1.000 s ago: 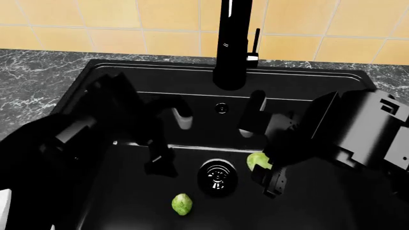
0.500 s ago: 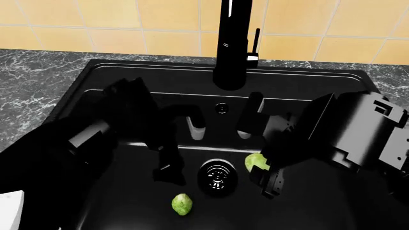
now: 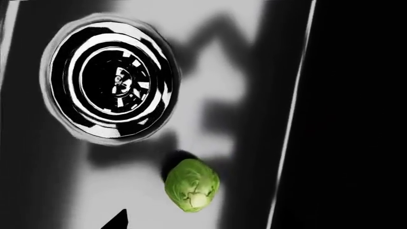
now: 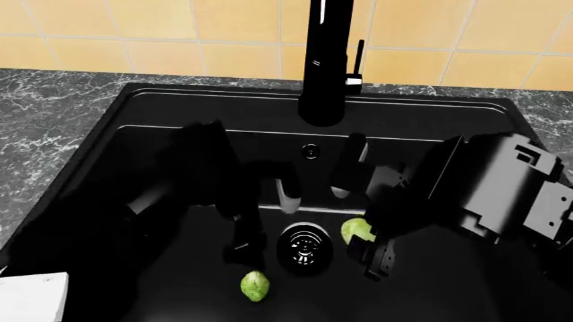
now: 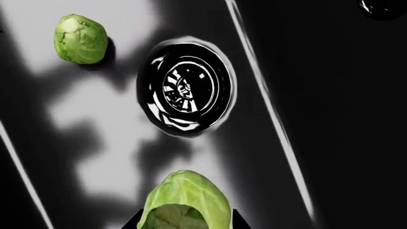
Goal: Pick up the fruits and vegetables and place them in the sink. Turn on the sink faucet to wash them. Then turn the sink off and put them in the tray.
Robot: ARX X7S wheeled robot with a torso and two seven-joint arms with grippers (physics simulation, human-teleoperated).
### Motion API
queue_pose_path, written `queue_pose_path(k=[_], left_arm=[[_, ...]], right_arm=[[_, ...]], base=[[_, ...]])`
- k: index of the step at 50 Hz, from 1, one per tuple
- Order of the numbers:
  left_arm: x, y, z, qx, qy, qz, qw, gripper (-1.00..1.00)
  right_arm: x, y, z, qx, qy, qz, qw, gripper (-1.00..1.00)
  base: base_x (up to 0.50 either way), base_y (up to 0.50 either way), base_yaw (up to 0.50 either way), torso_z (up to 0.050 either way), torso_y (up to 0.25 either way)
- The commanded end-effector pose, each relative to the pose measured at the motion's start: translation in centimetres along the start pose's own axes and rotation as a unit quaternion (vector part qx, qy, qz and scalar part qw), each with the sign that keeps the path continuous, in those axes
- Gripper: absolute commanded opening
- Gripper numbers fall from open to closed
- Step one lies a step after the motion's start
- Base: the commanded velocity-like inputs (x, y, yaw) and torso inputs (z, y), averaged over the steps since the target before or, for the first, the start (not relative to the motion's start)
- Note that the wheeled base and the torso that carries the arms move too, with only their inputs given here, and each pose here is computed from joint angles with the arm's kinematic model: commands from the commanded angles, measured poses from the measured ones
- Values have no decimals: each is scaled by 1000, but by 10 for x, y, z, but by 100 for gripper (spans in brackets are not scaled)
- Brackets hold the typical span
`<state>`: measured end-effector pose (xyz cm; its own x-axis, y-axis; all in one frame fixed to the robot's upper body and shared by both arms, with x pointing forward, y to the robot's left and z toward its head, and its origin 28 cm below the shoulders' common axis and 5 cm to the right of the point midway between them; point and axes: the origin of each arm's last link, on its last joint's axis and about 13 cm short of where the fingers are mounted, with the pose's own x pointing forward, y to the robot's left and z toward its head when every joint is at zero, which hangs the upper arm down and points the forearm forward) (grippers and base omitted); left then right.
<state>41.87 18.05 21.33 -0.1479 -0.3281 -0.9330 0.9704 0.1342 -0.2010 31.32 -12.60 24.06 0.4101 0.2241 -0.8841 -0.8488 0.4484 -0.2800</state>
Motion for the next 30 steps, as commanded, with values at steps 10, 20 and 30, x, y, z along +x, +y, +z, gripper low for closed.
queue_pose_path(k=[10, 20, 30], left_arm=[[31, -1, 0, 7, 45, -36, 998, 100], [31, -1, 1, 13, 40, -24, 999, 100], [33, -2, 0, 7, 74, -5, 997, 100]], right_arm=[[3, -1, -1, -1, -3, 2, 1000, -100], [5, 0, -1, 0, -4, 3, 1000, -100], [8, 0, -2, 1, -5, 5, 1000, -100]], base=[[0, 0, 0, 0, 0], [0, 0, 0, 0, 0], [0, 0, 0, 0, -38]])
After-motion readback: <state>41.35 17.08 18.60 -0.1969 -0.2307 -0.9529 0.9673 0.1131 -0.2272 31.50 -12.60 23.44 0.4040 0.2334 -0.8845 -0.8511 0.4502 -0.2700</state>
